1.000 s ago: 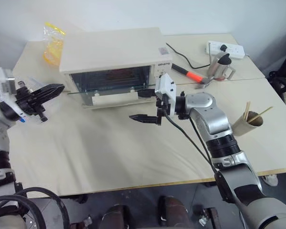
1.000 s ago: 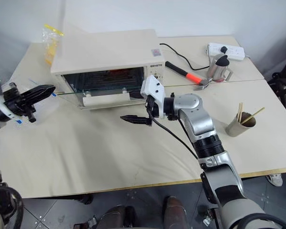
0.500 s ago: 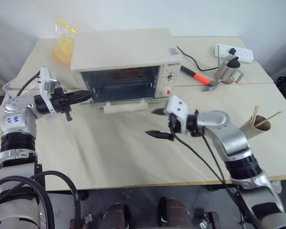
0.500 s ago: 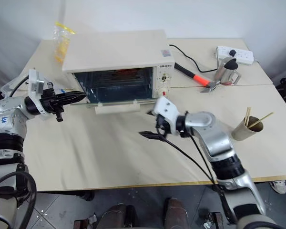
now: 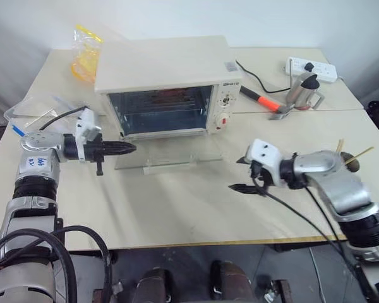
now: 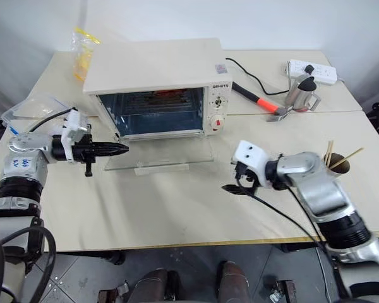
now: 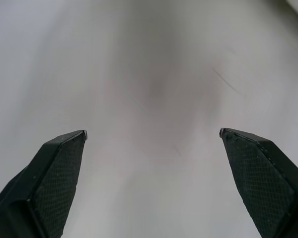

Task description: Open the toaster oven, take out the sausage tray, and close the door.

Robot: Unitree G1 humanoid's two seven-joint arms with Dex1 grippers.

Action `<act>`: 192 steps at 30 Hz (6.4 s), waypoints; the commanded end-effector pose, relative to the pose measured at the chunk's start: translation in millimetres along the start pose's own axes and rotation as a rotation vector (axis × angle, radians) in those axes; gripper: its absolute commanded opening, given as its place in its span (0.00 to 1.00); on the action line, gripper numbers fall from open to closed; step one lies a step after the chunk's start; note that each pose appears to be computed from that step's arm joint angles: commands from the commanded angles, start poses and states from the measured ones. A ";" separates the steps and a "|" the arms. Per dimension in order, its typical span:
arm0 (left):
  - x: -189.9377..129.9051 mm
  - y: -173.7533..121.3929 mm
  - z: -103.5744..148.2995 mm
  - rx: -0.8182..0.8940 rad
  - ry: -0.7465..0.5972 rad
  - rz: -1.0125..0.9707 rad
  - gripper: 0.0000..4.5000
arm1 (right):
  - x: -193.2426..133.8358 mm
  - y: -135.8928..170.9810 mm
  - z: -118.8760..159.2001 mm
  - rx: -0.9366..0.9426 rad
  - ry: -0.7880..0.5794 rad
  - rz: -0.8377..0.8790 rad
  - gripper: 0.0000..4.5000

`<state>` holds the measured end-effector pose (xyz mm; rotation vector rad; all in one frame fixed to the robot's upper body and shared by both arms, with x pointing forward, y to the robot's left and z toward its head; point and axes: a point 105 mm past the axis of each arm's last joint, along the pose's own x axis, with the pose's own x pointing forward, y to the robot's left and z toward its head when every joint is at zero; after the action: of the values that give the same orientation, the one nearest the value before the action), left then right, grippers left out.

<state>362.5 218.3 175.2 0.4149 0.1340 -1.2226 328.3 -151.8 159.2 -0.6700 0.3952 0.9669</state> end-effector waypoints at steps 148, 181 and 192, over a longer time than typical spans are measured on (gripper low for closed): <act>-46.9 22.3 39.9 -0.066 -0.575 0.567 1.00 | 71.5 32.8 142.5 -1.072 -0.269 -0.748 0.00; -59.9 -81.3 24.8 -0.979 -0.489 0.273 1.00 | 38.4 56.4 129.6 -1.199 -0.451 -0.580 0.00; -40.1 -88.1 25.6 -1.210 -0.748 0.244 1.00 | 30.4 64.3 131.2 -1.223 -0.499 -0.546 0.00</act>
<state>265.8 218.5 177.9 -1.0176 0.2060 -0.7832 301.2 -18.6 197.5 -1.5025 -0.8018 0.7597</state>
